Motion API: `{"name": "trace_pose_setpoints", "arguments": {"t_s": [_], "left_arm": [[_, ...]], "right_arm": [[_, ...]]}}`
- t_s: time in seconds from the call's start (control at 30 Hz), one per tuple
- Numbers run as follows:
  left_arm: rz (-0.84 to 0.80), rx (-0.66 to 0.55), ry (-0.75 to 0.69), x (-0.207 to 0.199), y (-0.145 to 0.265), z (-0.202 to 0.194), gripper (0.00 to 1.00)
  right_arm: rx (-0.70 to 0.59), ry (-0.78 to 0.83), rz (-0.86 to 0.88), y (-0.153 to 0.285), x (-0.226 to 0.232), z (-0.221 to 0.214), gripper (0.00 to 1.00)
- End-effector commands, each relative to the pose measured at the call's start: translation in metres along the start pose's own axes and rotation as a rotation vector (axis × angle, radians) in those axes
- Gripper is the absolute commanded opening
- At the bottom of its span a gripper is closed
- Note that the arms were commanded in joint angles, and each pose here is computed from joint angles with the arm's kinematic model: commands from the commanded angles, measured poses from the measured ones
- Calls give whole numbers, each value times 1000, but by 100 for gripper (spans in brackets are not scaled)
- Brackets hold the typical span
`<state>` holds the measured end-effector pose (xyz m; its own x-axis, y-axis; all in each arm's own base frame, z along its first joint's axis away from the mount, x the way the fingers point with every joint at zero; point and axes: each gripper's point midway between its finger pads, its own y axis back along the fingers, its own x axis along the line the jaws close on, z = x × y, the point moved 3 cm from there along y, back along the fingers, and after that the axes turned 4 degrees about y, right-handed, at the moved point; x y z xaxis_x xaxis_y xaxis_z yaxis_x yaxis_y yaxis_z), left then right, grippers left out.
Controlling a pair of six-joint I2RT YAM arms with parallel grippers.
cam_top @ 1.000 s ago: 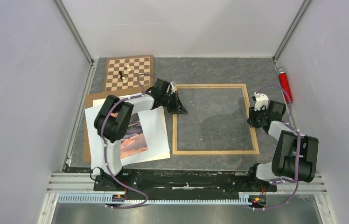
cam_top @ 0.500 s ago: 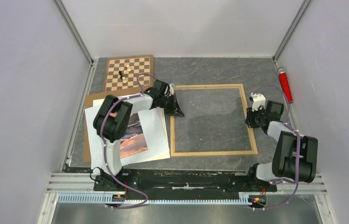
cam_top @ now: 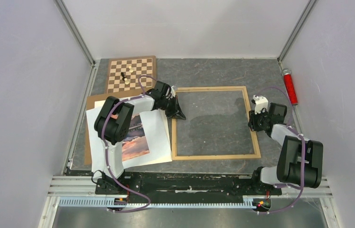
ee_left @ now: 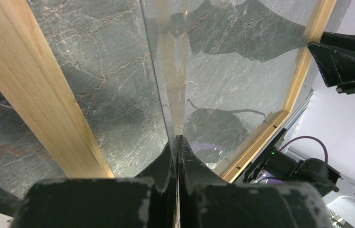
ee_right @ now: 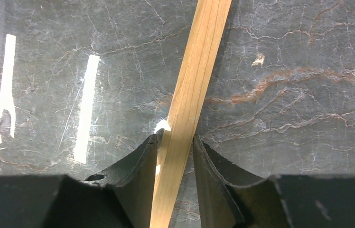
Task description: Put the photo into the frame
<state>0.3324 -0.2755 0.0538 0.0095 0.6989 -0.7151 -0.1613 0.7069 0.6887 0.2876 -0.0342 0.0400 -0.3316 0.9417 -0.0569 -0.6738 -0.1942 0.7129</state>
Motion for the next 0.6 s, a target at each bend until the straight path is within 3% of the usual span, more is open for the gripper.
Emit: {"name": "trace_pose_setpoints", "arguments": {"t_s": [0.0,0.57], "left_arm": [[-9,-21,-42,-8,10,9,2],[14,-17,-87,-12,20,11,2]], "right_arm": [[87,-30,1,1,6,-20,37],[76,-26,-41,7,1,-14,46]]}}
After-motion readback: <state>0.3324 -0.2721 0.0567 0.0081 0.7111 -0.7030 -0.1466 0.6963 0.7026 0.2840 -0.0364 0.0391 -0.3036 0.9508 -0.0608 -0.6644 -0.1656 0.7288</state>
